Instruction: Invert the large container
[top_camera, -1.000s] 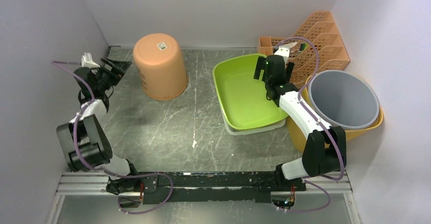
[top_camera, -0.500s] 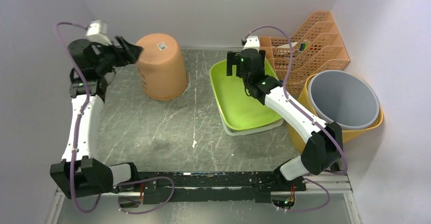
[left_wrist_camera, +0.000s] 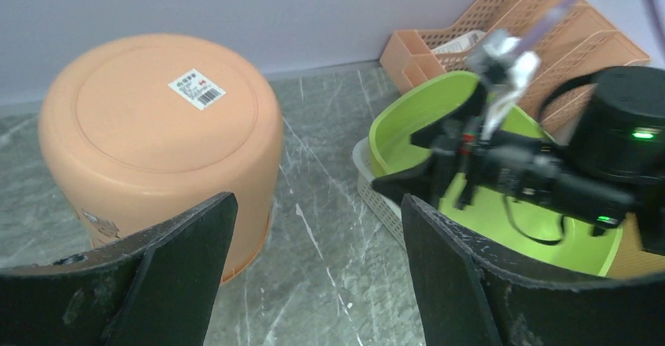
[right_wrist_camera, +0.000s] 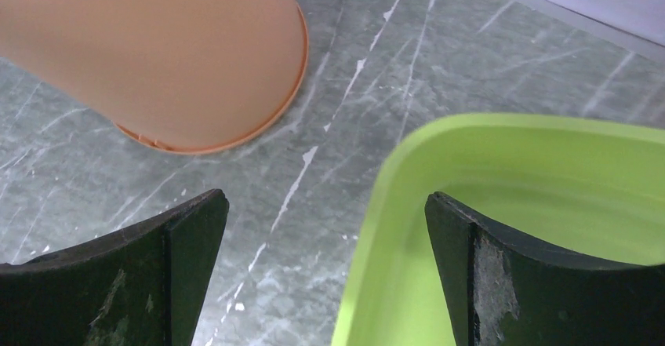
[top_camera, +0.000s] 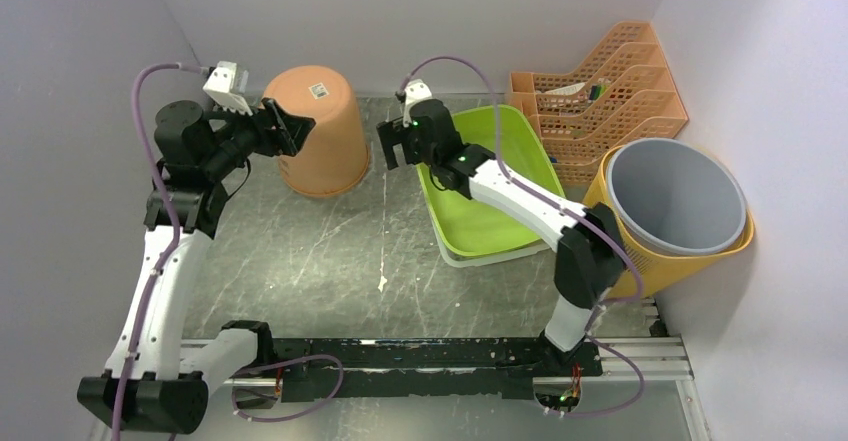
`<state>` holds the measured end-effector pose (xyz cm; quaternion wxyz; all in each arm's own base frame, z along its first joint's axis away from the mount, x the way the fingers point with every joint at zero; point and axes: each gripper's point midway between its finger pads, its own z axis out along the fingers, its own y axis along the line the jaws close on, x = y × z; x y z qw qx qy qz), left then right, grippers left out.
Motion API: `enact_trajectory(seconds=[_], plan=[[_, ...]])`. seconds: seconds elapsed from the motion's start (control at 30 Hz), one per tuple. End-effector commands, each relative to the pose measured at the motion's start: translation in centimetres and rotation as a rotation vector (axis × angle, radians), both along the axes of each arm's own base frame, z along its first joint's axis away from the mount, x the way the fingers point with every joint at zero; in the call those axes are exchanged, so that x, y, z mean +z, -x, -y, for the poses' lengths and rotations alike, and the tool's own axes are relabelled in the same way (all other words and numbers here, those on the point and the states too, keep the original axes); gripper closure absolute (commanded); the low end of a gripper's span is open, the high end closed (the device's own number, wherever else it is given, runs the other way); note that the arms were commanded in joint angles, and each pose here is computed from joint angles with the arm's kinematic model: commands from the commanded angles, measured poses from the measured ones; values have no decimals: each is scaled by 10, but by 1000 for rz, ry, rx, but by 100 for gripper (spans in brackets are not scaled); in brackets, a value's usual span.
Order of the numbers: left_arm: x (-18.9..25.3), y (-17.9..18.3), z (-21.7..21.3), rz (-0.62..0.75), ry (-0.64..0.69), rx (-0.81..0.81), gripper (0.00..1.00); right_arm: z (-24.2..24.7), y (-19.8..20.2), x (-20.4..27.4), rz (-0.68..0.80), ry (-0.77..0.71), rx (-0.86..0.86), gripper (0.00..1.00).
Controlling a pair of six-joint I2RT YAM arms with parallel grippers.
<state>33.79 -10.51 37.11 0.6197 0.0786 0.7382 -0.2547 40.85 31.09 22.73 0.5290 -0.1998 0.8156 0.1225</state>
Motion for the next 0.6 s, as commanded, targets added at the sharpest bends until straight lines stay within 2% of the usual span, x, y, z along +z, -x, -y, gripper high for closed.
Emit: enact_trajectory(seconds=[0.0, 0.33, 0.57], plan=[[7, 12, -7, 28, -18, 34, 12, -29, -27, -1, 34, -30, 45, 0], [15, 35, 1, 59, 18, -14, 13, -84, -69, -58, 11, -6, 65, 0], [7, 42, -1, 61, 6, -13, 12, -146, -75, -62, 47, -62, 176, 0]])
